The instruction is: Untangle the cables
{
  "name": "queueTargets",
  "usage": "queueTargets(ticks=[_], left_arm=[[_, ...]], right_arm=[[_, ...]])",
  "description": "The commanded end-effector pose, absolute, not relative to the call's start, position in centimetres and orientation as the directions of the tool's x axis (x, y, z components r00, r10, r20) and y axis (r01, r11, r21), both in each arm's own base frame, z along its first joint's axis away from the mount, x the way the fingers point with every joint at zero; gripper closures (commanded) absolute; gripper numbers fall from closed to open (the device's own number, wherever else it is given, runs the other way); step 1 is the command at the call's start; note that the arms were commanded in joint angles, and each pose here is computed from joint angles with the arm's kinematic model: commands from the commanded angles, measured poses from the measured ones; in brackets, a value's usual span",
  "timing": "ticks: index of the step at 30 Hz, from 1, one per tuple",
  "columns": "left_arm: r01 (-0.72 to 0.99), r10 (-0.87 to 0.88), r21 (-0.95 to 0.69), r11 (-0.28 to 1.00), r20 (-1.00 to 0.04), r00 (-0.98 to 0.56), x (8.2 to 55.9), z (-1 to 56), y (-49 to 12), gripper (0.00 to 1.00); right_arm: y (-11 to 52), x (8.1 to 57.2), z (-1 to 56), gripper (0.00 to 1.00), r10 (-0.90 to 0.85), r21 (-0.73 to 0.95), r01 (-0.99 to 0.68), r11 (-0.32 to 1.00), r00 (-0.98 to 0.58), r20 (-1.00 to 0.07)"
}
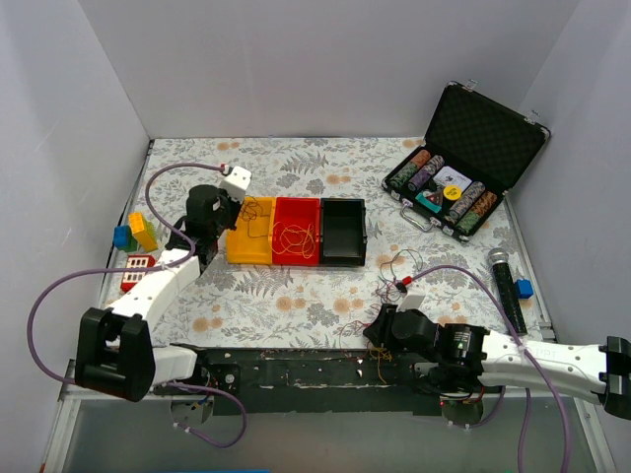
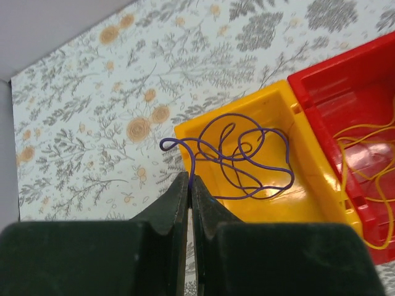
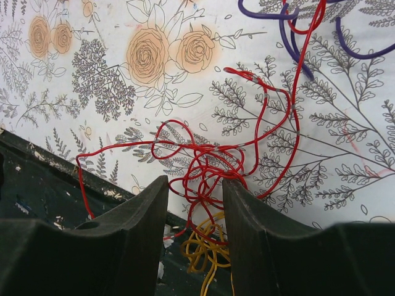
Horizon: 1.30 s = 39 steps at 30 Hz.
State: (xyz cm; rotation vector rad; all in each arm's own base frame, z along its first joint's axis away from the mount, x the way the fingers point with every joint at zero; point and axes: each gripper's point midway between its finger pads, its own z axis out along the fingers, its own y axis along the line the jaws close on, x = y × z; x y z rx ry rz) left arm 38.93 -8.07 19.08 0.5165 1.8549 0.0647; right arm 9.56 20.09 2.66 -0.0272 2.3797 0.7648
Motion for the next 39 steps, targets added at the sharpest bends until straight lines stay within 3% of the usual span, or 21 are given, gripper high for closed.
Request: queueTargets(ticks=[1, 10, 11, 12, 13, 17, 21, 23, 24, 27, 30, 35, 39], left_arm=[[0.28, 0.5, 0.432, 0.858, -0.827, -0.256, 39.8, 16.1, -6.8, 1.0], [0.335, 0.545, 0.45, 0.828, -0.788, -0.288, 40.5, 13.6, -9.1, 1.0], [0.35, 0.539, 0.435, 0.829, -0.788, -0.297, 40.5, 13.4, -9.5, 0.96], [0.367, 0.531, 0.416, 0.832, -0.789, -0.308, 40.5, 13.2, -10.0, 0.8], [0.384, 0.519, 0.394, 0.835, -0.794, -0.315, 40.6, 13.3, -10.5, 0.72], [0.411, 0.488, 0.34, 0.846, -0.806, -0.336, 41.1, 14.3, -11.6, 0.46], [0.41, 0.496, 0.347, 0.844, -0.796, -0.347, 41.1, 15.4, -11.4, 0.3], [0.448, 0.491, 0.331, 0.831, -0.813, -0.312, 40.8, 17.6, -12.2, 0.07], [0.503, 0.486, 0.31, 0.807, -0.832, -0.267, 40.3, 19.2, -13.4, 0.02], [0.672, 0.455, 0.253, 0.696, -0.879, -0.14, 36.9, 23.5, -16.9, 0.02], [0.848, 0.488, 0.232, 0.477, -0.872, -0.036, 30.8, 24.5, -22.0, 0.02], [0.985, 0.535, 0.112, 0.132, -0.845, 0.025, 19.5, 20.4, -29.5, 0.02], [1.0, 0.607, 0.005, 0.005, -0.795, 0.001, 15.2, 15.6, -32.5, 0.02]], right_arm=[[19.2, 9.6, 2.2, 0.51, 0.144, 0.474, -0.186, 0.861, -0.804, -0.577], [19.4, 9.8, 2.6, 0.5, 0.154, 0.48, -0.185, 0.857, -0.798, -0.583], [19.4, 9.8, 2.6, 0.5, 0.152, 0.479, -0.186, 0.858, -0.799, -0.582], [19.4, 9.8, 2.5, 0.5, 0.151, 0.476, -0.185, 0.86, -0.798, -0.583], [19.4, 9.8, 2.6, 0.5, 0.151, 0.476, -0.186, 0.86, -0.798, -0.584], [19.4, 9.8, 2.8, 0.5, 0.148, 0.473, -0.188, 0.861, -0.797, -0.586], [19.5, 10.0, 3.3, 0.5, 0.151, 0.477, -0.193, 0.857, -0.791, -0.593], [19.6, 10.1, 3.7, 0.5, 0.158, 0.485, -0.198, 0.852, -0.786, -0.598], [19.7, 10.1, 3.9, 0.5, 0.158, 0.488, -0.203, 0.849, -0.784, -0.601], [19.8, 10.2, 4.3, 0.5, 0.163, 0.495, -0.209, 0.843, -0.778, -0.606], [19.8, 10.3, 4.3, 0.5, 0.168, 0.497, -0.209, 0.842, -0.774, -0.611], [20.2, 10.5, 4.6, 0.5, 0.19, 0.519, -0.208, 0.829, -0.767, -0.612], [20.3, 10.8, 5.0, 0.5, 0.199, 0.52, -0.209, 0.828, -0.757, -0.622]])
